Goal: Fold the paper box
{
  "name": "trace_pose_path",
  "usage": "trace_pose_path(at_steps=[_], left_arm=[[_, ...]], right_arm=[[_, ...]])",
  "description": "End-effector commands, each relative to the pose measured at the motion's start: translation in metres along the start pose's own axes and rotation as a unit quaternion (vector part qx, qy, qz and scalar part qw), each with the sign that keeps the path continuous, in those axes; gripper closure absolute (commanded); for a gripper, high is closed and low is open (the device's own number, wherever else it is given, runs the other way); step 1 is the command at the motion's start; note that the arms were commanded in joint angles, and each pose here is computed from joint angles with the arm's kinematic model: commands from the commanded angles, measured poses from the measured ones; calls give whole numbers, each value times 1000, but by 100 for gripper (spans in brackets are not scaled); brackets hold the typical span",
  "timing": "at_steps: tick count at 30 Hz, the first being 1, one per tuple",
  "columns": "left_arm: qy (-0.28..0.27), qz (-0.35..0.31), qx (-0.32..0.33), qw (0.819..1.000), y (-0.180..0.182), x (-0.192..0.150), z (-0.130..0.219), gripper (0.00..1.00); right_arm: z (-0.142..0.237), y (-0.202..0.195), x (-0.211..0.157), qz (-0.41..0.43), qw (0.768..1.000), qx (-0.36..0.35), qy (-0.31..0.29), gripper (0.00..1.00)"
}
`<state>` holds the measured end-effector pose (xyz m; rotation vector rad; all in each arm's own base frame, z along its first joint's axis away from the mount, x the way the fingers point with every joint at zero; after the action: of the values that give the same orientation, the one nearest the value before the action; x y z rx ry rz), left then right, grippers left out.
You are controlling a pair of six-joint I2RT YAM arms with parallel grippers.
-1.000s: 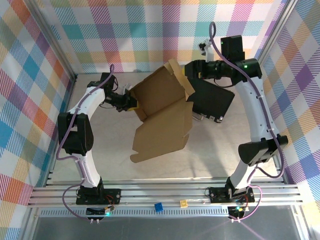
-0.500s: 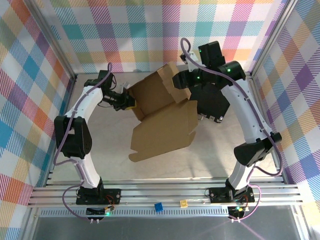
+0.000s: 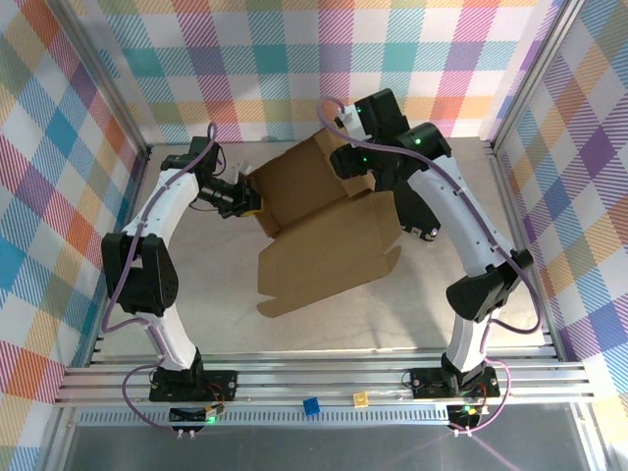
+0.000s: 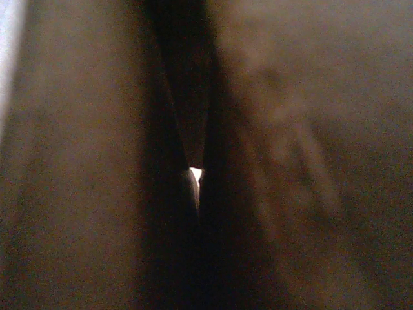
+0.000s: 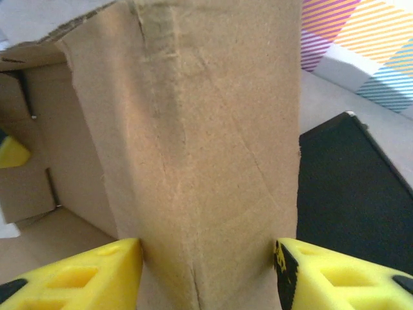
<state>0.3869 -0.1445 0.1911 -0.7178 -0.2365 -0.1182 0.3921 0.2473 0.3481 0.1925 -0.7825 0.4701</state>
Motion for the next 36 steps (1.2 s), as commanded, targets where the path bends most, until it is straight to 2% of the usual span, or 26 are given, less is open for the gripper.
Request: trace_pose_path(at_steps=[1,9,14,21,26,28,34,36], left_arm=[[-14,-26,-35,999,-30,-4,18,100],[-18,-30,-32,999,-34,-5,22,100],[-22,-22,-24,999,-39,-5,23,100],[-37,-5,0,999,-48,-3,24,100],[-36,12,20,999,-52,-4,28,100],[-32,11,21,999,-54,-5,29,100],[-29,3,12,1000,-59,-7,31,100],[-29,4,12,1000,-59,-7,31,100]], right_arm=[[-11,-10,2,19,999,-49,-3,49],[-28,-22,0,23,995,-94,4,65],[-37,-20,-1,24,995,-94,5,80],[-39,-38,1,22,988,-151,4,100],[-39,-55,-5,18,977,-212,17,100],[-40,-52,-4,20,978,-205,17,99],[-54,-38,-4,23,990,-139,21,83],[-57,-41,-6,19,990,-135,25,81]])
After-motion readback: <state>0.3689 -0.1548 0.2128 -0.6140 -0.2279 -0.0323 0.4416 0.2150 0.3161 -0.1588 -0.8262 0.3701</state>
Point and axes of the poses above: each hand's point on the last joint's axis, 136 mm out from that joint toward the fingers, its own z axis back along the fingers, its own y axis along the line the jaws close on, x = y × z, the point moved 1 cm from there along z, back along the fingers, and after that the axes turned 5 degrees about -z, right-handed, at the moved point
